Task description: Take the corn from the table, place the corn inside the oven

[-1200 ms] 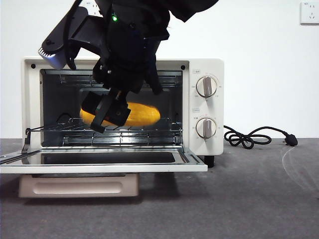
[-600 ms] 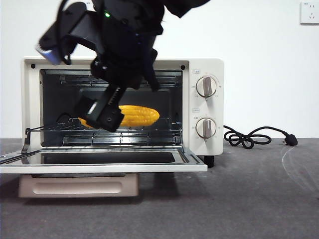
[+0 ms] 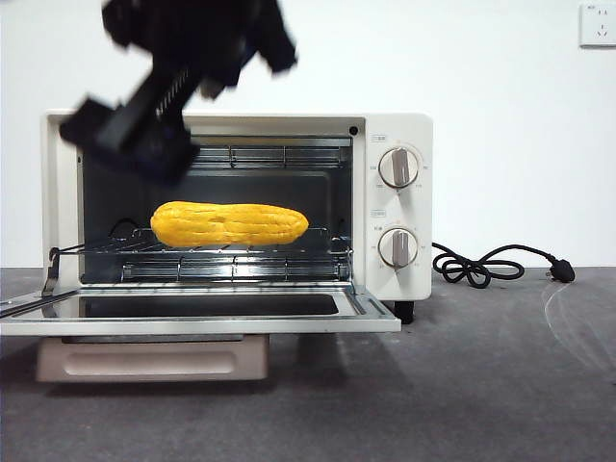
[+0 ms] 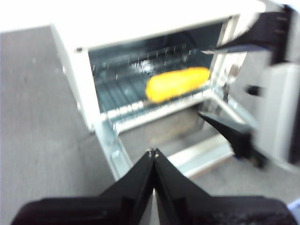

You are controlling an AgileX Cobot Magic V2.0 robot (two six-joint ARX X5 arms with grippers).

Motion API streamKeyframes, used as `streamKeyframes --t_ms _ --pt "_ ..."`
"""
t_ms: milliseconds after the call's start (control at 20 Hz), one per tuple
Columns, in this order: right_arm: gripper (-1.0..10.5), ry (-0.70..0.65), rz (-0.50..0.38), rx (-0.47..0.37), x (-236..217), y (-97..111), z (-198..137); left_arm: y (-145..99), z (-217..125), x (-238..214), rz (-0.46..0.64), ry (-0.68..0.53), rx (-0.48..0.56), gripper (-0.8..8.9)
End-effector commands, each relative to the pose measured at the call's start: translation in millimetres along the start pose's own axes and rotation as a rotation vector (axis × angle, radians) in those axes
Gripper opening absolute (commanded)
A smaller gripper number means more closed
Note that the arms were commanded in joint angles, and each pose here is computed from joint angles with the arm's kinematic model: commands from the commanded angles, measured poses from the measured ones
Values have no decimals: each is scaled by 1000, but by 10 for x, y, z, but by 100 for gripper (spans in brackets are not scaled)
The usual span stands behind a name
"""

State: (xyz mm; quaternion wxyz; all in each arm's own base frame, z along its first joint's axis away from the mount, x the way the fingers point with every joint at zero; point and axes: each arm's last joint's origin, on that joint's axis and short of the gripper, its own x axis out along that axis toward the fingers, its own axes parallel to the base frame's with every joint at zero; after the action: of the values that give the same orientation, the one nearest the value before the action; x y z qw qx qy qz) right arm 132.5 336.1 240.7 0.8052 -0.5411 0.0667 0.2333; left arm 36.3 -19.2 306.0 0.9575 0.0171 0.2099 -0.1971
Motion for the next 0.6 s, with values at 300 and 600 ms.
streamKeyframes --t_ms 300,600 --pt "266 -19 28 199 -728 -383 -89 -64 163 216 -10 -30 64 -8" --pt "95 -25 58 354 -1107 -681 -307 -180 293 575 -114 37 156 -8"
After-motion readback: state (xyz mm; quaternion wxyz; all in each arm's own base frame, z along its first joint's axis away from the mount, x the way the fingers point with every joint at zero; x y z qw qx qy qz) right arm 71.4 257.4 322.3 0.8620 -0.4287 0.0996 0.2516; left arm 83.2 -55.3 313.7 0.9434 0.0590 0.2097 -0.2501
